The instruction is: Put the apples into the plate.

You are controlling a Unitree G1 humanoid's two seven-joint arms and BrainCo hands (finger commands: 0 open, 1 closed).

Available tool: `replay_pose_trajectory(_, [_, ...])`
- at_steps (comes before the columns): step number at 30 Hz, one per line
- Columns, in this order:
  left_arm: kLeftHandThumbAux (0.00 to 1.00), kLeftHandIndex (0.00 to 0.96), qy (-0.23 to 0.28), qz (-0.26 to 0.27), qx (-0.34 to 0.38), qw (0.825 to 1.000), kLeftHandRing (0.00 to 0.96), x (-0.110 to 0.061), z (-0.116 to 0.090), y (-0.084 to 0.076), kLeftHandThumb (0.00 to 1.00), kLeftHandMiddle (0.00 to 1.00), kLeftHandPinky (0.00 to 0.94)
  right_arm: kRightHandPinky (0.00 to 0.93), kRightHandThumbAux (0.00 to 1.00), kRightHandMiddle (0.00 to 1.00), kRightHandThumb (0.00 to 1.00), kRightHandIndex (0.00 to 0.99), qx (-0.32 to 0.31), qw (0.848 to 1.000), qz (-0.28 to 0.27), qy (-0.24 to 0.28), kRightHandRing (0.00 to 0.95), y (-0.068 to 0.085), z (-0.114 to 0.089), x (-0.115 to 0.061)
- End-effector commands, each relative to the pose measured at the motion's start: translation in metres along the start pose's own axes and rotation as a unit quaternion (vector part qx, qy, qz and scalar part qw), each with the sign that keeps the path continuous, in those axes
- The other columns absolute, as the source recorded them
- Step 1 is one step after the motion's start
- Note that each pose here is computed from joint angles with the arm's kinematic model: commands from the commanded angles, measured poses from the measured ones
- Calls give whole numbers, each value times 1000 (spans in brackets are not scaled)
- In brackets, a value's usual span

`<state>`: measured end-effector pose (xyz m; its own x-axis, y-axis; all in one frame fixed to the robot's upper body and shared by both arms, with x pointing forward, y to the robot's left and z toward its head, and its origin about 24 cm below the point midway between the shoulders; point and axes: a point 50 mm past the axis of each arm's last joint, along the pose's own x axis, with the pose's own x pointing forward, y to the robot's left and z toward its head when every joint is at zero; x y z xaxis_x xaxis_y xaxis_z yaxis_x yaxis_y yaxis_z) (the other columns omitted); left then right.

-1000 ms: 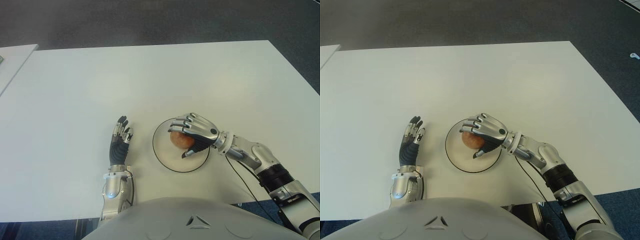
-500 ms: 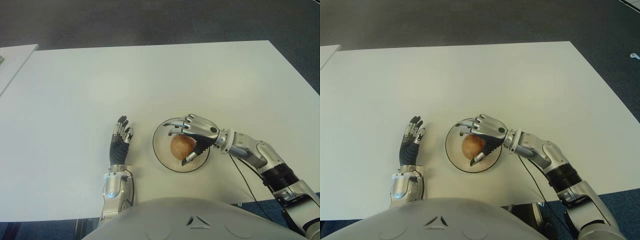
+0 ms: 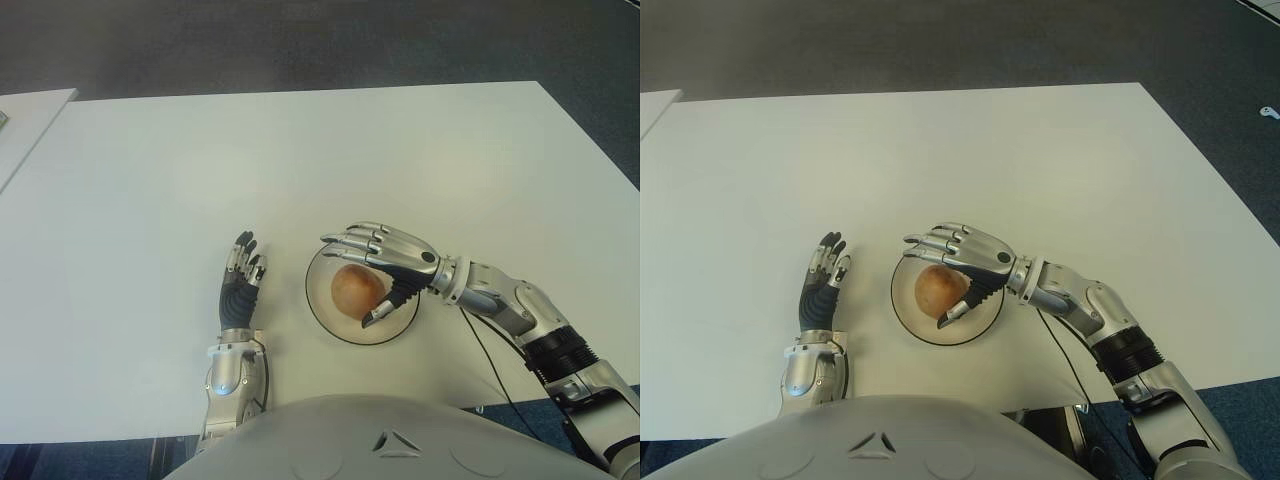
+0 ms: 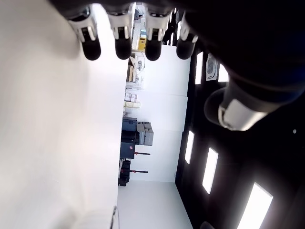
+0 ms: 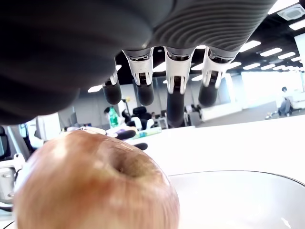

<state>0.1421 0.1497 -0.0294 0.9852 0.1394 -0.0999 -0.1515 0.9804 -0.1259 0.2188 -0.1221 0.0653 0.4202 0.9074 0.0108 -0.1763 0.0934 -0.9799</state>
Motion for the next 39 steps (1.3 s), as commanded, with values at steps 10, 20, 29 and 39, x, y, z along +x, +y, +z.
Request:
replay_pose_trajectory(10, [513,46,86,29,-20,996,4,-10,-25,-1,119,22,17,0,259,0,78,0,11,1000,-2,9,0,0,-1,1])
replay_pose_trajectory(20, [510,45,70,27,-32,997,0,-9,-25,-7,133,4,0,0,280,0,98,0,138,984,-77,78,0,-15,-23,-5])
replay_pose_trajectory(29, [510,65,60,32,-20,998,0,-10,-24,-7,132,27,0,36,342,6,123,0,401,874,-195,196,0,-7,-56,-16])
replay_pose_trajectory(39, [485,90,32,49,7,998,3,-15,-21,0,114,47,5,39,497,58,163,34,515,782,-258,238,36,7,-64,-29])
